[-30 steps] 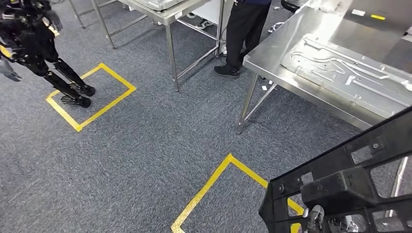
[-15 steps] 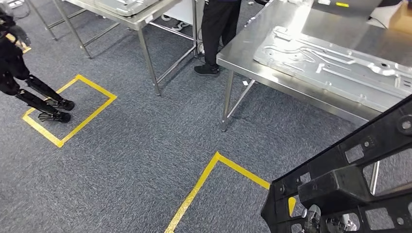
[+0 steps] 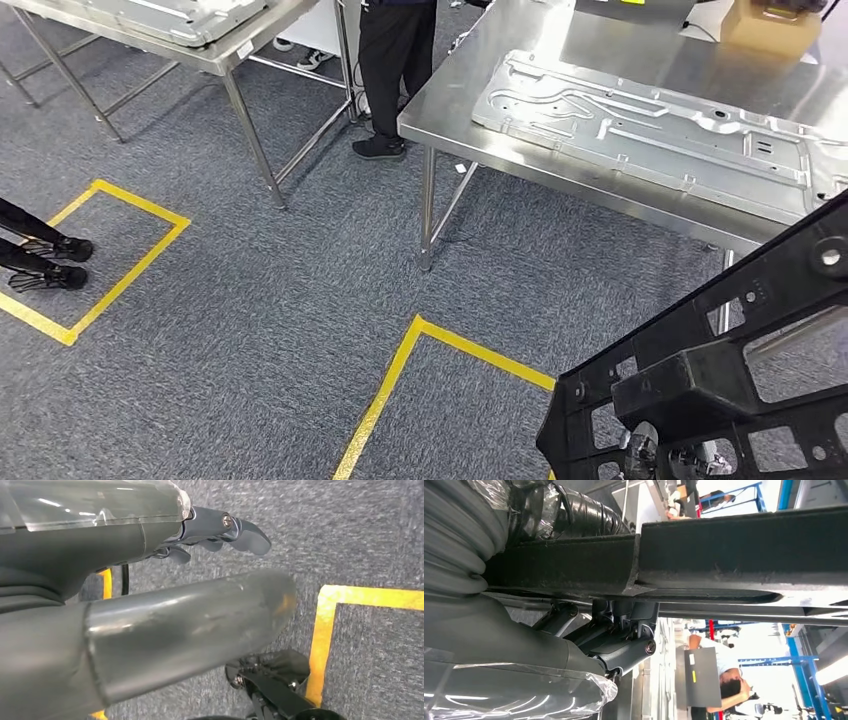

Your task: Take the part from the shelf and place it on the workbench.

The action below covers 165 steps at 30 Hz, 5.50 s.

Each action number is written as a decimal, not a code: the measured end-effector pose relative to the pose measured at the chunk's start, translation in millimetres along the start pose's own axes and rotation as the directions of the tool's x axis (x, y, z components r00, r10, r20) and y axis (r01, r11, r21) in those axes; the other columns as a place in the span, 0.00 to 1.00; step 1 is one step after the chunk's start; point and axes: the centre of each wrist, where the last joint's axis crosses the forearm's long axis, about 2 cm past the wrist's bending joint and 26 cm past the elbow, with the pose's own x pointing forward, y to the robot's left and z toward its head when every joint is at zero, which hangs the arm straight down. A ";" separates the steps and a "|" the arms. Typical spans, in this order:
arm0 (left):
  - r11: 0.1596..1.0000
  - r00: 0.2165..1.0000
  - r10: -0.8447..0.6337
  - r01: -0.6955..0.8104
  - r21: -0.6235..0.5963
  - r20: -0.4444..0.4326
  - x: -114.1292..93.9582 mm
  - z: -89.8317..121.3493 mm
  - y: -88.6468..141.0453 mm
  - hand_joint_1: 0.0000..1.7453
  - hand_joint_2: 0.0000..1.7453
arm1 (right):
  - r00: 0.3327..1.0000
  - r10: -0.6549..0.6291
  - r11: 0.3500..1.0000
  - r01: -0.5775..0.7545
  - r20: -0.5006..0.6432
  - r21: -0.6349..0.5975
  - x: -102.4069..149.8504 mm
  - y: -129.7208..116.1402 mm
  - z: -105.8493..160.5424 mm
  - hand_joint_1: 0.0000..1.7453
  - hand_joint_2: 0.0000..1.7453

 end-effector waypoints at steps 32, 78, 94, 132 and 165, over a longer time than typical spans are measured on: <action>1.000 1.000 -0.004 0.004 -0.005 -0.005 -0.3 0.2 -0.7 0.00 0.00 | 1.000 0.018 1.000 -0.018 -0.019 -0.003 0.3 1.0 1.5 1.00 1.00; 0.998 0.997 -0.060 0.059 -0.030 -0.048 -3.9 -2.1 15.1 0.00 0.00 | 0.729 0.682 0.729 -0.684 -0.052 -0.030 -9.2 17.1 -32.2 1.00 1.00; 0.990 0.989 -0.134 0.131 -0.055 -0.056 -4.5 -4.5 28.4 0.00 0.00 | 0.368 0.882 0.416 -0.902 0.294 -0.116 -30.9 56.4 -121.0 1.00 1.00; 0.969 0.975 -0.221 0.223 -0.106 0.031 15.3 -12.0 32.9 0.00 0.00 | -0.069 0.854 -0.059 -0.998 0.515 -0.036 -52.7 136.1 -232.7 1.00 1.00; 0.966 0.973 -0.227 0.231 -0.113 0.048 21.3 -13.8 32.0 0.00 0.00 | -0.088 0.831 -0.115 -0.993 0.549 0.015 -52.2 155.5 -250.1 1.00 1.00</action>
